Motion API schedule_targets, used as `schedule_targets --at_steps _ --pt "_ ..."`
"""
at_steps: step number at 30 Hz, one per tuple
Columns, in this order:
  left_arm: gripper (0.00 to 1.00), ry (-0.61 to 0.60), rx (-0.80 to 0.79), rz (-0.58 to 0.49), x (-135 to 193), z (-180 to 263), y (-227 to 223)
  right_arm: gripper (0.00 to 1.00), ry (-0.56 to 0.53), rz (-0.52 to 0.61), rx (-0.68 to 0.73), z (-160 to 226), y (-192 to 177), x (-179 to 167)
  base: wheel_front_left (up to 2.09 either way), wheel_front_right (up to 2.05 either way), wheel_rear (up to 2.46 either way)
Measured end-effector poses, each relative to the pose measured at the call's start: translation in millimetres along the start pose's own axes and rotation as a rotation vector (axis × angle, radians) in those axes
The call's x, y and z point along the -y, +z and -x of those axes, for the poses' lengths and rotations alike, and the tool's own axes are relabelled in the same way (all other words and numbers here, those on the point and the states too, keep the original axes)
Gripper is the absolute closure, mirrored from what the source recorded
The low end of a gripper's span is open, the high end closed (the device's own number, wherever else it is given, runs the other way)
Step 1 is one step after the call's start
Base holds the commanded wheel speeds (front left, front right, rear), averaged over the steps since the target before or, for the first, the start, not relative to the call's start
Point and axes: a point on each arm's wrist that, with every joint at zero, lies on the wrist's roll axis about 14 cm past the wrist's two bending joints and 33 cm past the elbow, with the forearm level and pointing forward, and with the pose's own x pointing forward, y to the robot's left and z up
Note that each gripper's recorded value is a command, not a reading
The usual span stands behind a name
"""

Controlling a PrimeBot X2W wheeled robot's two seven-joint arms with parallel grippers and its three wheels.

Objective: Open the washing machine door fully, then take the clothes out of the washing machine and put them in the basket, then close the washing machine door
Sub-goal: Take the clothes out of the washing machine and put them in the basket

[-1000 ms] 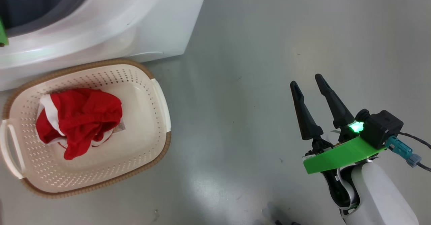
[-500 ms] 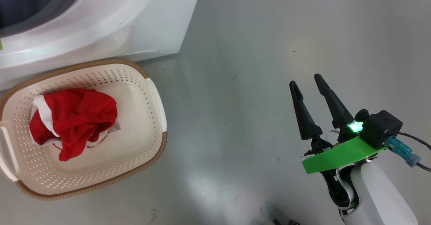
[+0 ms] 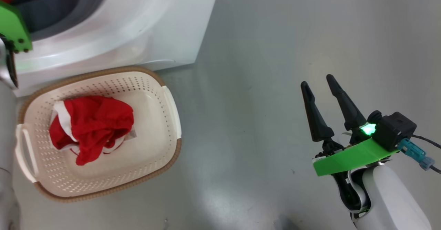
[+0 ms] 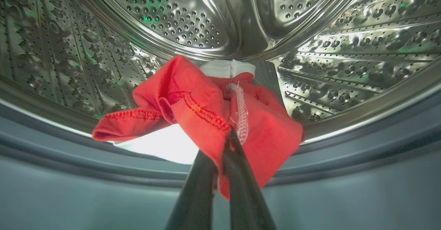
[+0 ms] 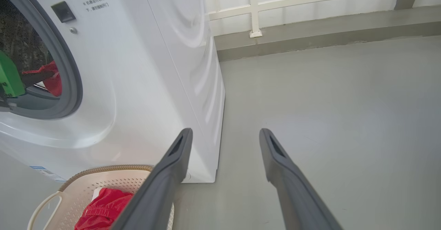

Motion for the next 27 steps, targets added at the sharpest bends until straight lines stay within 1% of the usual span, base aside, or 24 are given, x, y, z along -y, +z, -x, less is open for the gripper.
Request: schedule_targets --at_steps 4,8,11,16,22,27 --pt "1.00 -0.017 0.054 0.036 1 11 6 0.00 0.011 0.003 0.018 -1 7 -2 0.00 0.00 0.00" --pt "1.00 -0.031 0.111 0.049 2 22 19 0.00 0.027 0.007 0.030 -1 12 -6 0.00 0.00 0.00" --pt "1.00 -0.033 0.154 0.068 -1 30 32 0.00 0.040 0.010 0.043 -1 17 -9 0.00 0.00 0.00" --pt "1.00 -0.043 0.275 0.088 -3 48 63 0.00 0.049 0.004 0.041 7 18 -12 0.00 0.00 0.00" --pt "1.00 -0.049 0.368 0.099 -10 74 79 0.00 0.065 0.005 0.056 11 24 -17 0.00 0.00 0.00" --pt "1.00 -0.051 0.466 0.115 -15 93 103 0.00 0.074 0.002 0.058 13 25 -20 0.00 0.00 0.00"
